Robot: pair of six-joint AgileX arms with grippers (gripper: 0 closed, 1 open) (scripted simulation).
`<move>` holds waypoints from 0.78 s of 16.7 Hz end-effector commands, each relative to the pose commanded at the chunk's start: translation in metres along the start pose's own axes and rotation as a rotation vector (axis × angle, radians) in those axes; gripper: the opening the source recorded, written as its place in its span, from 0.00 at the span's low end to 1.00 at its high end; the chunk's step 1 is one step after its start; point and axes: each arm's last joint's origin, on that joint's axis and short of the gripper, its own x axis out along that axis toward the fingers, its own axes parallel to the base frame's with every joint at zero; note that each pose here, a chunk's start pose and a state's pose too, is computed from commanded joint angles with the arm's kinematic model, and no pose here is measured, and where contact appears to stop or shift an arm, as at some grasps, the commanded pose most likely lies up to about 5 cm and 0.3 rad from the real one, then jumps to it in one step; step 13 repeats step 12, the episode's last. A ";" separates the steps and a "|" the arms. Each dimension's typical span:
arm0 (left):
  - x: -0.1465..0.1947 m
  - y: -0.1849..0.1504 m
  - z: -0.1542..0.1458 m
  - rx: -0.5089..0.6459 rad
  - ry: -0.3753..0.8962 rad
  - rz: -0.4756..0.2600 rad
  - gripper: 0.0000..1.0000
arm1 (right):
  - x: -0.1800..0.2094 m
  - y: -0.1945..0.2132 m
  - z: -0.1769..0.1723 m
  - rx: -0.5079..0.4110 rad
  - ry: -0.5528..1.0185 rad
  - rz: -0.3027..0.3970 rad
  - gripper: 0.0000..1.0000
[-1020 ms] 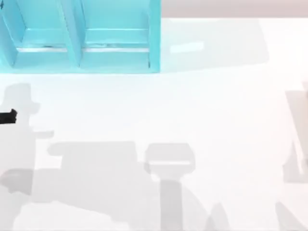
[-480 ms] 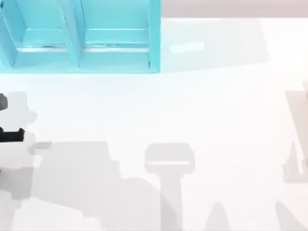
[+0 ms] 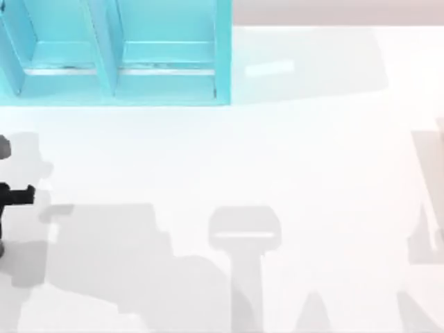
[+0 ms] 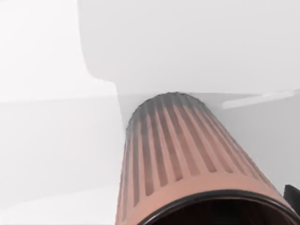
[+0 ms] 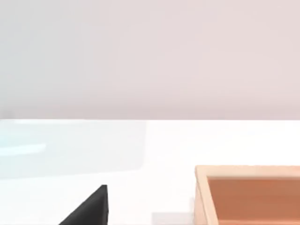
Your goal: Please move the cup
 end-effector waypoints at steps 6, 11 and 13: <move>0.000 0.000 0.000 0.000 0.000 0.000 0.98 | 0.000 0.000 0.000 0.000 0.000 0.000 1.00; 0.000 0.000 0.000 0.000 0.000 0.000 1.00 | 0.000 0.000 0.000 0.000 0.000 0.000 1.00; 0.000 0.000 0.000 0.000 0.000 0.000 1.00 | 0.000 0.000 0.000 0.000 0.000 0.000 1.00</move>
